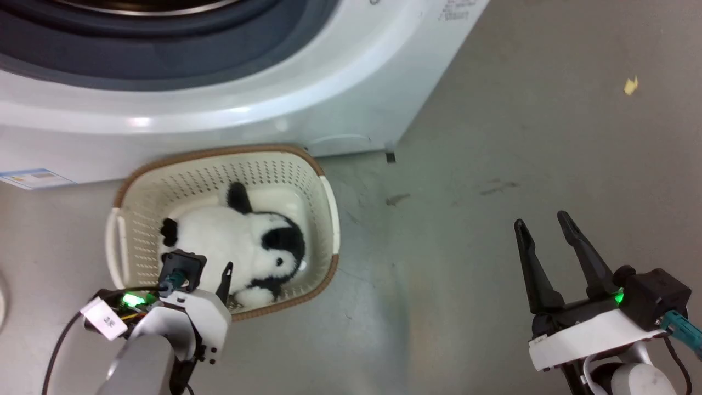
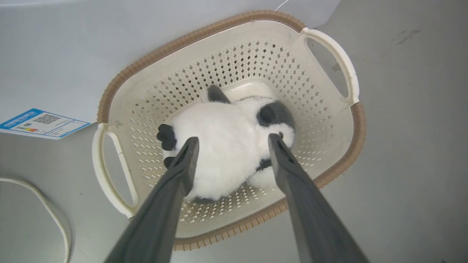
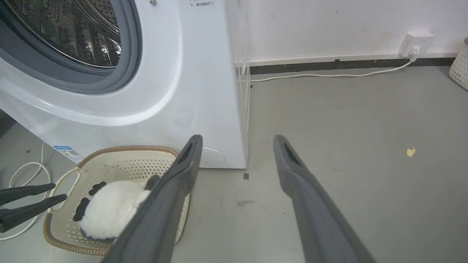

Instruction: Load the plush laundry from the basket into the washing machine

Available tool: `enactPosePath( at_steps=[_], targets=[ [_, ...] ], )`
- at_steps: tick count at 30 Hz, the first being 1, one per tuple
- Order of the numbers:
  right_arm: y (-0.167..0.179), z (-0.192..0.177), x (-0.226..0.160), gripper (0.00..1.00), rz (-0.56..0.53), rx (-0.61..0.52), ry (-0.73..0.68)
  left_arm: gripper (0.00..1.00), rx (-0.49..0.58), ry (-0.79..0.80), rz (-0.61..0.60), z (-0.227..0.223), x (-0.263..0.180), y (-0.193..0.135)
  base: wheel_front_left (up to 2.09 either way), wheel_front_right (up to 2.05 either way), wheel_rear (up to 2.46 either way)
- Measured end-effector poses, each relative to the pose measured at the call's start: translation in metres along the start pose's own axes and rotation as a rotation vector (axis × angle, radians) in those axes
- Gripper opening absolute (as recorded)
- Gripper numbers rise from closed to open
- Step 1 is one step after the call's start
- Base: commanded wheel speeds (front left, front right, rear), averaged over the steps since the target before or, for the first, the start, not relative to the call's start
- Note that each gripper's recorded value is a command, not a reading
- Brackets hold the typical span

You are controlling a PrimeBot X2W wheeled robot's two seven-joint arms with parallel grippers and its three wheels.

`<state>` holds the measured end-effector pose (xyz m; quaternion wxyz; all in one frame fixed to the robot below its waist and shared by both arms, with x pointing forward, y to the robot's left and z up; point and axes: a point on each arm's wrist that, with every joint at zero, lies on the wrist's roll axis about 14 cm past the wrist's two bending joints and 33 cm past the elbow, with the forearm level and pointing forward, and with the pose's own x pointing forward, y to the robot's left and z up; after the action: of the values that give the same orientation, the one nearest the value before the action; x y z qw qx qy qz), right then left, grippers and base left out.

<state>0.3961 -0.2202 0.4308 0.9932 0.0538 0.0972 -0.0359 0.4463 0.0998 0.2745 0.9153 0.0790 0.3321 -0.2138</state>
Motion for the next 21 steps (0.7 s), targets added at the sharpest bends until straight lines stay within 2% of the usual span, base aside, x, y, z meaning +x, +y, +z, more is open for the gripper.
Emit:
enactPosePath(
  at_steps=[11,21],
  targets=[
    [-0.016,-0.019,0.007,1.0,-0.05,0.014,0.039,1.0,0.025,0.116,-0.062,-0.032,0.04,0.004,0.0,0.0,0.0],
    [-0.022,-0.039,0.014,1.0,-0.074,0.027,0.082,1.0,0.061,0.241,-0.066,-0.064,0.074,0.022,0.0,0.0,0.0]
  ],
)
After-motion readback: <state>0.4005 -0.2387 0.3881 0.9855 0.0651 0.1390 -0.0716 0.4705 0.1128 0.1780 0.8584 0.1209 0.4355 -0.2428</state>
